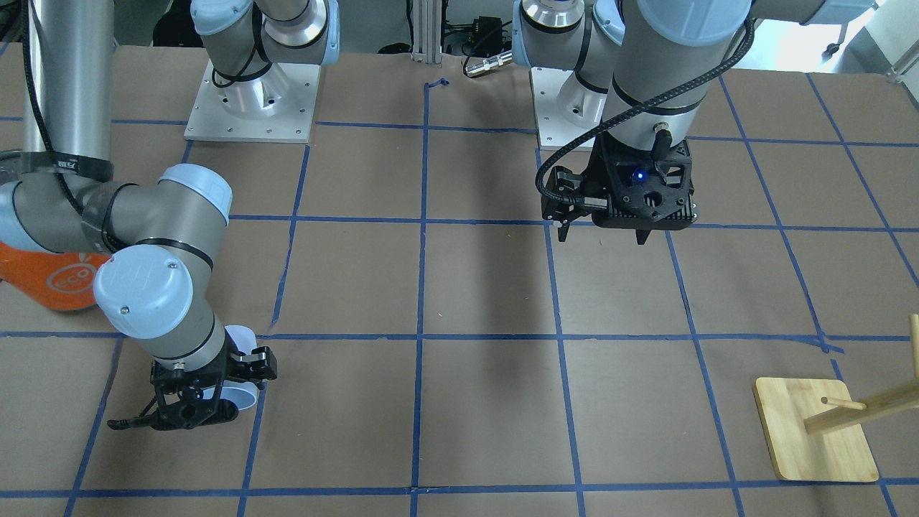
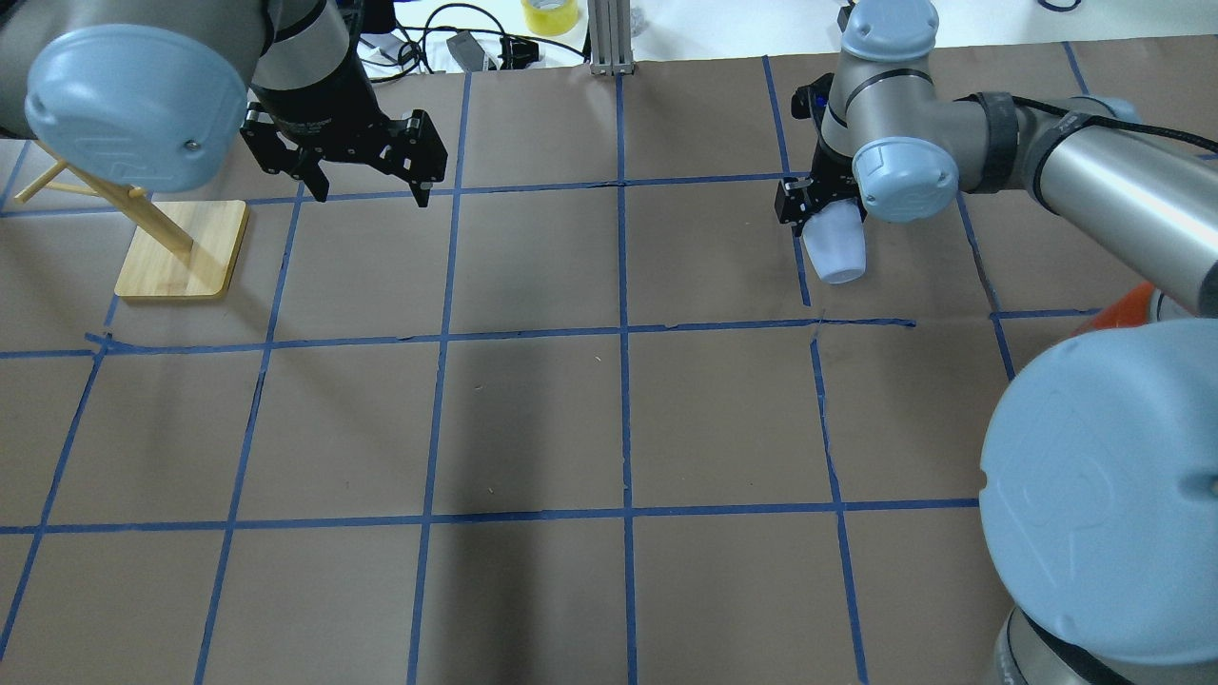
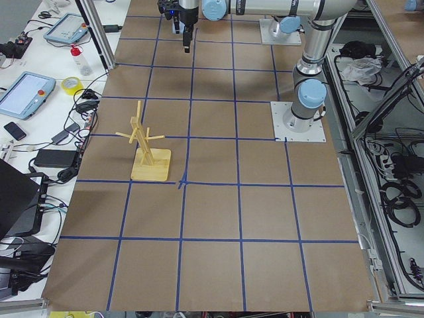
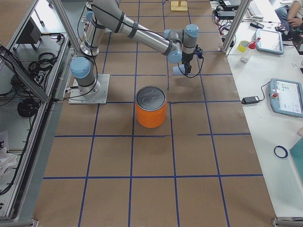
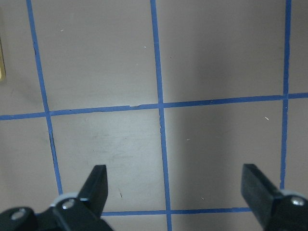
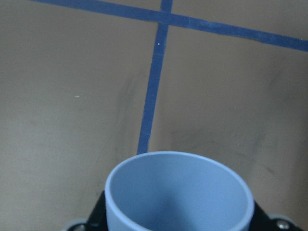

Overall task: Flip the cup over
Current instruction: 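Lift the white cup with the right gripper and carry it toward the left arm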

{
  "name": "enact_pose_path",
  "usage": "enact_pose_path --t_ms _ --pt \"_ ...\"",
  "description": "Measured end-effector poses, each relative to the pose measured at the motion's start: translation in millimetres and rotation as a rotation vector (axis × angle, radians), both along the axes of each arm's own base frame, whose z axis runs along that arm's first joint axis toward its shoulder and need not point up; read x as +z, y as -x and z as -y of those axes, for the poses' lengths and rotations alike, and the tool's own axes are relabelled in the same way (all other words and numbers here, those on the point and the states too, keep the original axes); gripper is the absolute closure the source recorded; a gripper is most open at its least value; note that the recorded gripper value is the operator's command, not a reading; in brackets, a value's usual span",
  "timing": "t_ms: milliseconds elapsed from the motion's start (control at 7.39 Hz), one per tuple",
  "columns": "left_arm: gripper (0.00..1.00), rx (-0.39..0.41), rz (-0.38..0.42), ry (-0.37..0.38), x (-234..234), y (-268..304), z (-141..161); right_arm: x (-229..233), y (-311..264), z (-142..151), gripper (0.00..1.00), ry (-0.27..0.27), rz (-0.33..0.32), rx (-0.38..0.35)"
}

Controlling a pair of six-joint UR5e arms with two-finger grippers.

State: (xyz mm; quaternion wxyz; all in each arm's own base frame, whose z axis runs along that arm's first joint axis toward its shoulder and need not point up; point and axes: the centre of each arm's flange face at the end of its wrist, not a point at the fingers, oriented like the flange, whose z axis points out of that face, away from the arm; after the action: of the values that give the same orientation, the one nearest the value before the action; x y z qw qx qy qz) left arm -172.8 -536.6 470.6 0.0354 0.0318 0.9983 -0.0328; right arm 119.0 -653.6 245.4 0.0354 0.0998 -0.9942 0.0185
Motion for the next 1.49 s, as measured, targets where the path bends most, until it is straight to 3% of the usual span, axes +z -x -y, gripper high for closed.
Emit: enact_pose_path --t_ms 676,1082,1218,1488 --pt "0.00 -0.003 0.000 -0.001 -0.1 0.0 -0.1 34.5 -116.6 -38.4 0.93 0.030 0.026 0.424" --pt "0.00 -0.001 0.000 -0.006 -2.4 0.0 -0.6 40.9 -182.0 -73.9 1.00 0.009 0.076 0.764" --pt "0.00 0.001 0.000 -0.007 -3.0 0.0 -0.8 35.4 -201.6 -87.3 1.00 -0.011 0.076 0.841" --pt "0.00 0.003 -0.001 -0.007 -3.6 0.1 -0.9 19.4 -217.3 -101.9 1.00 -0.038 0.079 0.907"
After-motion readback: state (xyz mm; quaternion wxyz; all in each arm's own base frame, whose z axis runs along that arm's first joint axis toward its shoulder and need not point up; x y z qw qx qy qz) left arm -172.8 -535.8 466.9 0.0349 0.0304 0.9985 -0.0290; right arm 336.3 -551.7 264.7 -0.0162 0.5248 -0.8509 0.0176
